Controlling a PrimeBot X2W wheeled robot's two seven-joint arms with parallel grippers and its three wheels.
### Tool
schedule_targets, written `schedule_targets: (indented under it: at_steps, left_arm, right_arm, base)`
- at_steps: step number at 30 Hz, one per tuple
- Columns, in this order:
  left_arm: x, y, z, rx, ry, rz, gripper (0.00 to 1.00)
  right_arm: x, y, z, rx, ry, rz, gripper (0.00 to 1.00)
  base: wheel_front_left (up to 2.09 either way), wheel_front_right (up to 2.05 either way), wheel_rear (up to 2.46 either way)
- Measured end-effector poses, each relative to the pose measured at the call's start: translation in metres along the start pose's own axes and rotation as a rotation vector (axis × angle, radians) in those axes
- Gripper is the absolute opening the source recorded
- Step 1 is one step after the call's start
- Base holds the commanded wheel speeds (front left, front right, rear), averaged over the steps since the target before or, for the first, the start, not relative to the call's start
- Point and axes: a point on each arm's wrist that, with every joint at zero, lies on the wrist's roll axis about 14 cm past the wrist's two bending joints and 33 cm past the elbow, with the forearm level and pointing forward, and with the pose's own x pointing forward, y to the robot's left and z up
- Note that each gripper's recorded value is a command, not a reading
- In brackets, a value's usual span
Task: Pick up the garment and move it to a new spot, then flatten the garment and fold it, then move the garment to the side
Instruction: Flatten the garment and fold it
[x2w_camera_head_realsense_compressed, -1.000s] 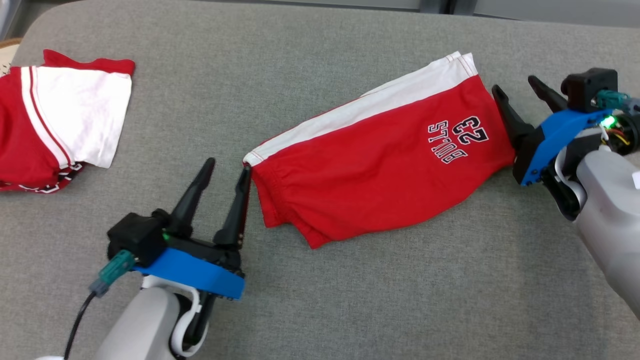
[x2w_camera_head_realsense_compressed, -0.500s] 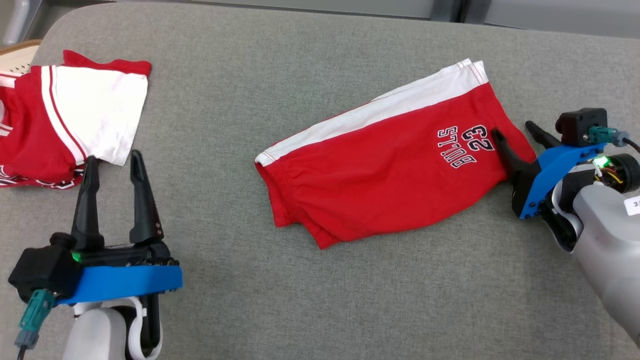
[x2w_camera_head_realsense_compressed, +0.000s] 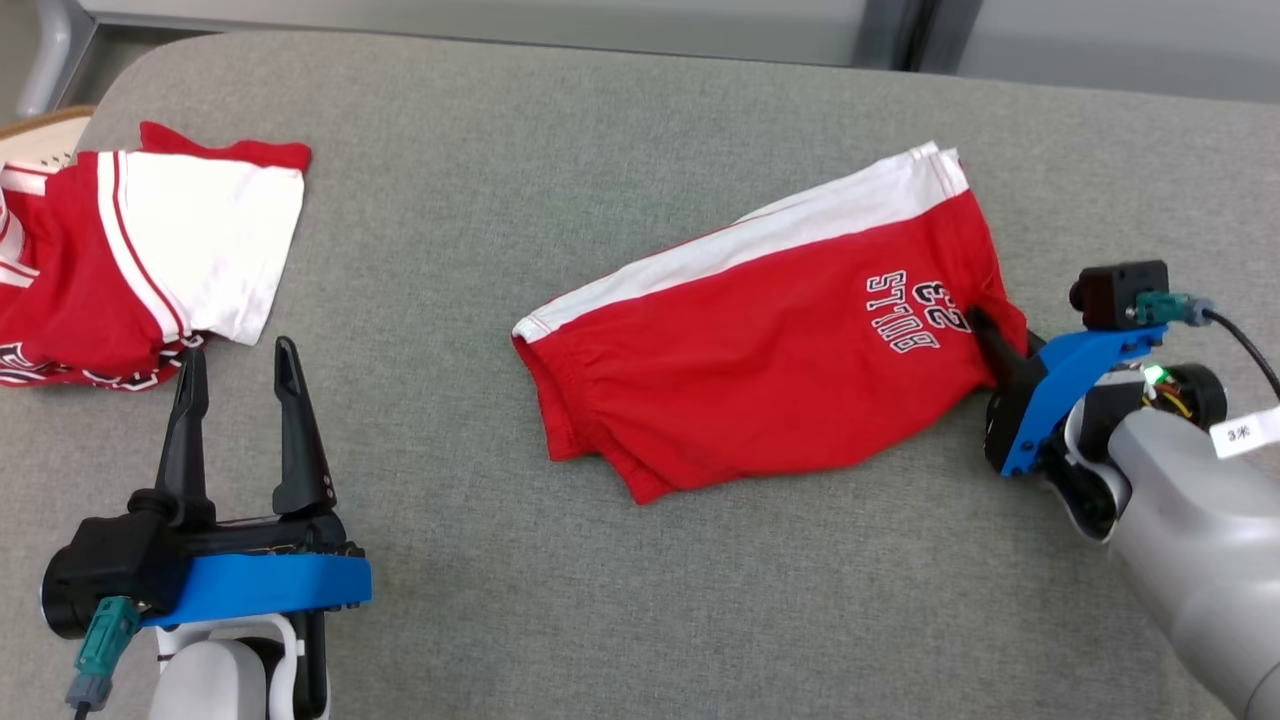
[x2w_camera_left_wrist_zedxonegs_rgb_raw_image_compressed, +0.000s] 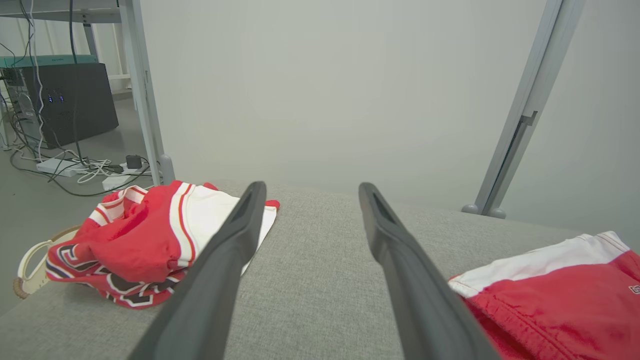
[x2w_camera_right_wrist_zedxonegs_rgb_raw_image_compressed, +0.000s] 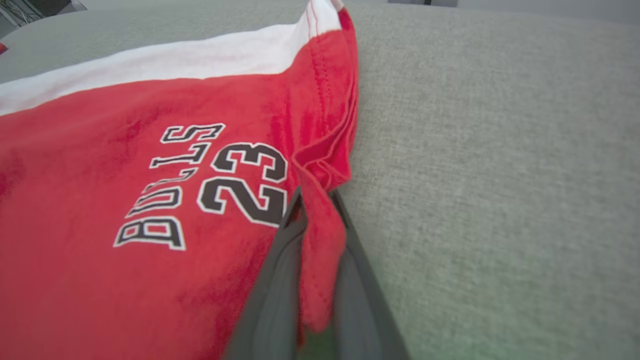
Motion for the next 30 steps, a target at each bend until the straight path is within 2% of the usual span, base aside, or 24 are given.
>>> schedule_targets:
  at_steps: [8,12,18,23,26,30]
  left_arm:
    - [-0.007,-0.013,0.006,-0.018,-0.014,-0.043,1.00]
    - [-0.015,-0.024,0.007,-0.023,-0.015,-0.078,1.00]
    - [-0.021,-0.038,0.010,-0.033,-0.023,-0.121,1.00]
    - [-0.021,-0.051,0.015,-0.042,-0.038,-0.161,1.00]
    - [-0.021,-0.053,0.015,-0.043,-0.038,-0.168,1.00]
    - [-0.023,-0.053,0.014,-0.043,-0.034,-0.169,1.00]
  right_arm:
    - [-0.034,-0.004,-0.005,0.105,-0.077,-0.029,0.00]
    - [-0.069,-0.022,-0.018,0.184,-0.113,-0.085,0.00]
    - [-0.121,-0.066,-0.035,0.273,-0.152,-0.216,0.00]
    - [-0.162,-0.113,-0.042,0.289,-0.184,-0.352,0.00]
    - [-0.173,-0.126,-0.041,0.298,-0.207,-0.395,0.00]
    - [-0.170,-0.116,-0.037,0.302,-0.231,-0.374,0.00]
  base:
    - [0.00,0.00,0.00]
    - [0.00,0.00,0.00]
    - [0.00,0.00,0.00]
    - [0.00,0.00,0.00]
    - [0.00,0.00,0.00]
    - [0.00,0.00,0.00]
